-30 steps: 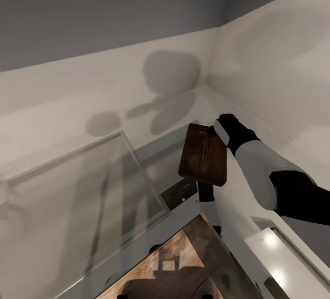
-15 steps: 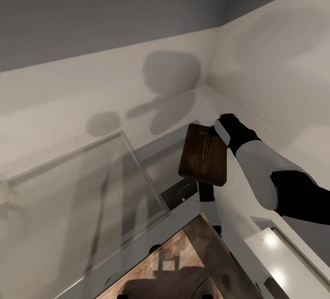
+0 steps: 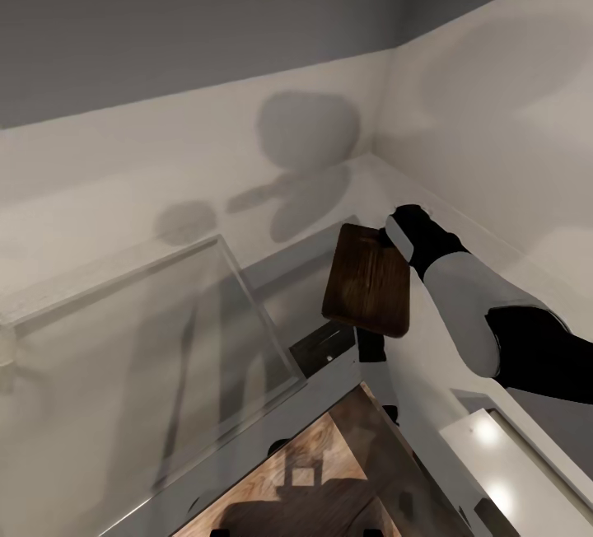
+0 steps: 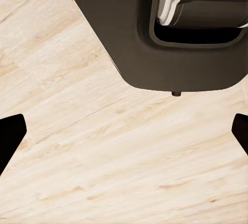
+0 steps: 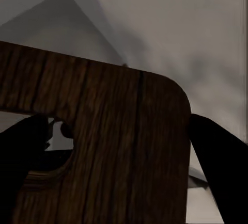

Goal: In the kitchen, take the Vidalia onion out of the sink, dice it on the chopping board with the paring knife, put the diced onion into the bowl on the countertop, then place both the paring knife and the chopping board into the sink.

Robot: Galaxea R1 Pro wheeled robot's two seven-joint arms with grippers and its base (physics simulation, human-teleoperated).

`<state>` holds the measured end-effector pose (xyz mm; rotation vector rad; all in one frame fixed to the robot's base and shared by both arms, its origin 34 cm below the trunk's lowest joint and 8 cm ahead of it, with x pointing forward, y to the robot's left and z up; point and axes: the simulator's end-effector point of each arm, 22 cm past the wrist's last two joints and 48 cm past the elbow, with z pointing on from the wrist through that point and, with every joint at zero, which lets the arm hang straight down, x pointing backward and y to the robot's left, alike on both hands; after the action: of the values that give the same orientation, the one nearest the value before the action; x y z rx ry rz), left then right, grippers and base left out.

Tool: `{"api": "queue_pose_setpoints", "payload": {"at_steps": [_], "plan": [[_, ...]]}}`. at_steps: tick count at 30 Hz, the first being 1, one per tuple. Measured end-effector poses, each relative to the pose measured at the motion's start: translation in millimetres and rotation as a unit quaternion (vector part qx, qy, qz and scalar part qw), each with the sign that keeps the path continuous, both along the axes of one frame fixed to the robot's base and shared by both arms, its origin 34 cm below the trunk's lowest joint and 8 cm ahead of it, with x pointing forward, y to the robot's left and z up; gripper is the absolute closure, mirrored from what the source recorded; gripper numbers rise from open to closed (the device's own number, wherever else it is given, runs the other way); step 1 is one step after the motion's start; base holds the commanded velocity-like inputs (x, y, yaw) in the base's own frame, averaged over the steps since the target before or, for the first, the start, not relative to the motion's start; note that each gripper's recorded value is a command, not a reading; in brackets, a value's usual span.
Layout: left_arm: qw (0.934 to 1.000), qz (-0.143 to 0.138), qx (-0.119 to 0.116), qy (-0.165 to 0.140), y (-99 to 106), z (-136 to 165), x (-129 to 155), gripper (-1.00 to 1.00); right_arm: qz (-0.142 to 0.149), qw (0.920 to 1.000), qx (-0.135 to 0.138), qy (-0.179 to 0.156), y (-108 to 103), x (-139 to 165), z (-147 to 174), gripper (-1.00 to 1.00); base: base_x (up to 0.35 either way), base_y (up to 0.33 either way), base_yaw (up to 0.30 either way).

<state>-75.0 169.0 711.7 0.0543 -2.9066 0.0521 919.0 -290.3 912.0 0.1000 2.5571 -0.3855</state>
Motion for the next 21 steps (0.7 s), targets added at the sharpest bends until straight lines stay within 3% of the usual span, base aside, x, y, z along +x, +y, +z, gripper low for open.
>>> {"api": "queue_pose_setpoints", "payload": {"at_steps": [21], "plan": [[1.0, 0.0, 0.001, -0.001, 1.3, -0.3, 0.7, -1.0, 0.0, 0.9999, -0.006, 0.011, -2.7, -2.9, 1.0, 1.0, 0.0, 0.0, 0.0]]}}
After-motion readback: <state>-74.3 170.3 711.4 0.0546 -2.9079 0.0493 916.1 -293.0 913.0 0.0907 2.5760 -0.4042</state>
